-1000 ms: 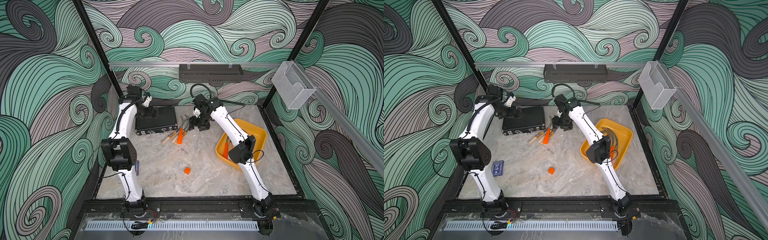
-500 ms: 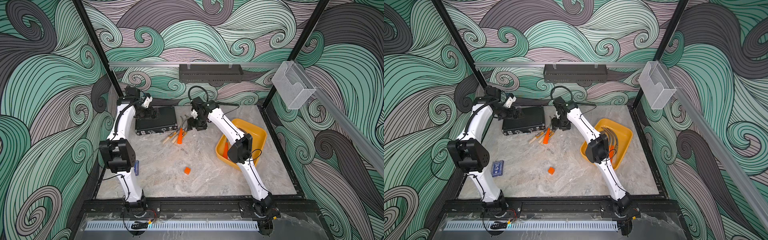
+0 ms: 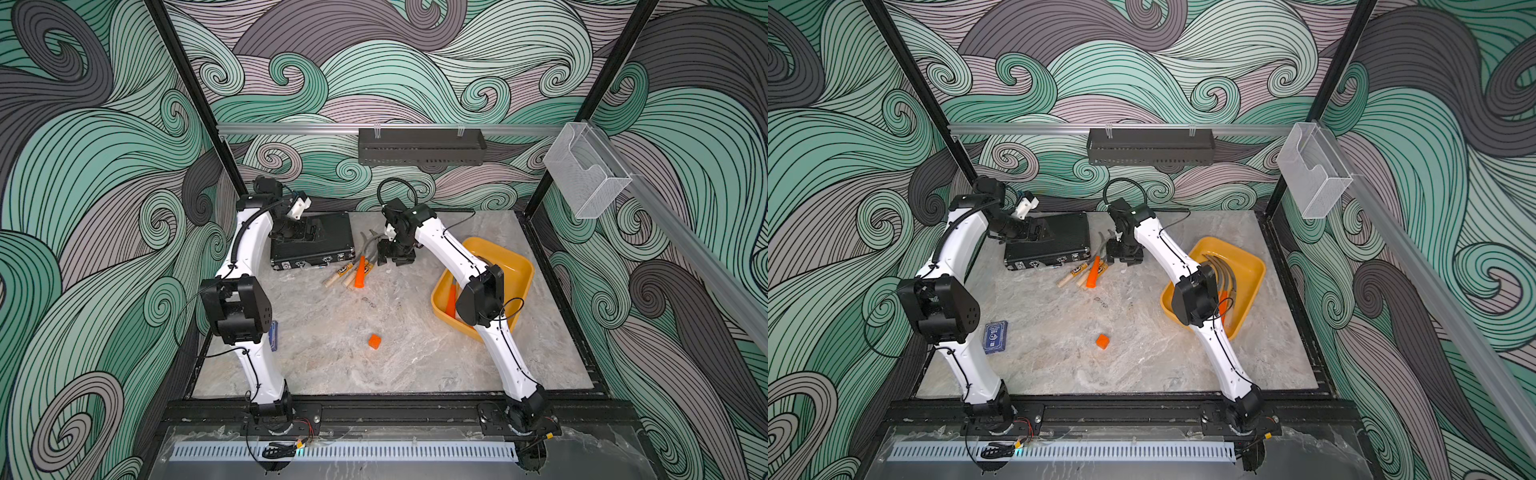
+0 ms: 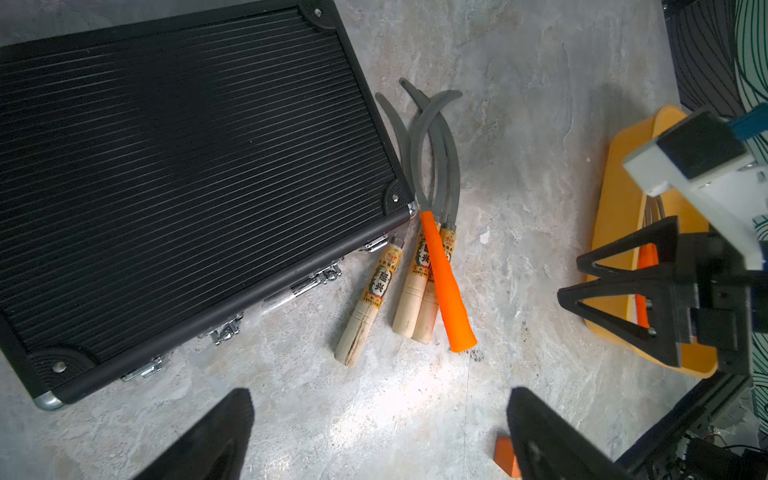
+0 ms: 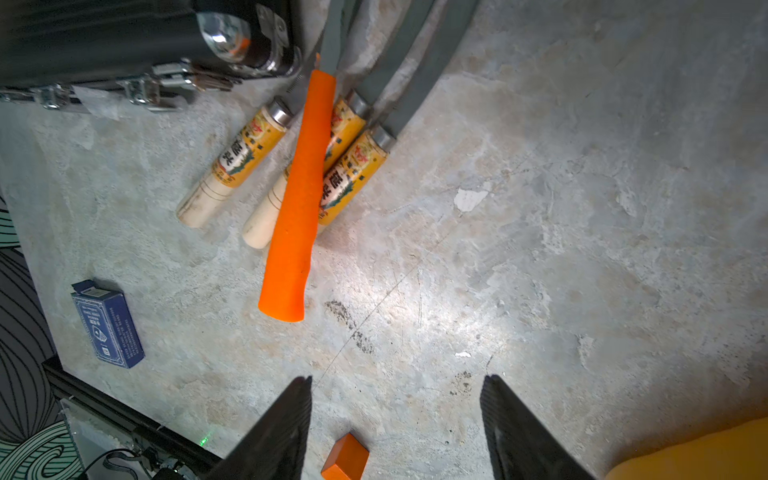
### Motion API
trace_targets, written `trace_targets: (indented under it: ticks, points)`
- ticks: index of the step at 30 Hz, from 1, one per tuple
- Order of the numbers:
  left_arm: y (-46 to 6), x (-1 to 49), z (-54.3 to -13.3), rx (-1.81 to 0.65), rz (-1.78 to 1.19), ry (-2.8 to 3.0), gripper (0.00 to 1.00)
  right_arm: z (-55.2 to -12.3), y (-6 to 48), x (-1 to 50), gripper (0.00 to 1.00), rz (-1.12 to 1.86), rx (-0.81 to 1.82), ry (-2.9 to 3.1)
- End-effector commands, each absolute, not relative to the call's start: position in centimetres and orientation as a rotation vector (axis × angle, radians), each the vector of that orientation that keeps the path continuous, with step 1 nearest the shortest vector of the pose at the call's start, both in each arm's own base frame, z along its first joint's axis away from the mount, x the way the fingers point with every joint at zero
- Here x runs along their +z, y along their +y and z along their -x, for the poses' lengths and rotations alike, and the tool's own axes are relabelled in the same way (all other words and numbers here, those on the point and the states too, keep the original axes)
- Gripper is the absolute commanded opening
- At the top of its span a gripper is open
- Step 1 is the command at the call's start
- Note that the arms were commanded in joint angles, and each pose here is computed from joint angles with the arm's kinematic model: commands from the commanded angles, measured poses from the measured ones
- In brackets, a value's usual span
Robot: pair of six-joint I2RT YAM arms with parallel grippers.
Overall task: Put small sickles into storage boxes
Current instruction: Pick up the sickle at the center of the board.
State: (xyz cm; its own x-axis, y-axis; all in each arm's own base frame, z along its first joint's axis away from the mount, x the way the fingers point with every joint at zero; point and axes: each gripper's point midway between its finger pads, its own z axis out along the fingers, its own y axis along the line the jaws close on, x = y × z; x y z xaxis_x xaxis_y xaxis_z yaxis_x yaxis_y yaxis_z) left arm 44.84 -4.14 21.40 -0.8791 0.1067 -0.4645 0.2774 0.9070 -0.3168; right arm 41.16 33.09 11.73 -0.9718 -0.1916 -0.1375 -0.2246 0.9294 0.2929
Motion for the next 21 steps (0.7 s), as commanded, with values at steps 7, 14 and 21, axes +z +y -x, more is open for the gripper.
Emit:
trace_targets:
  ticks: [7, 14, 21]
  points:
    - [-2.8, 24.7, -43.7, -0.324, -0.425, 2.572, 0.97, -41.3, 32.0, 15.3, 0.66, 0.385, 0.519, 2.909]
    - [-2.7, 28.3, -42.8, -0.295, -0.446, 2.549, 0.96, -40.8, 31.2, 16.2, 0.65, 0.387, 0.564, 2.914]
    - [-2.6, 29.6, -39.7, -0.262, -0.465, 2.541, 0.96, -40.8, 29.8, 17.5, 0.64, 0.307, 0.584, 2.920]
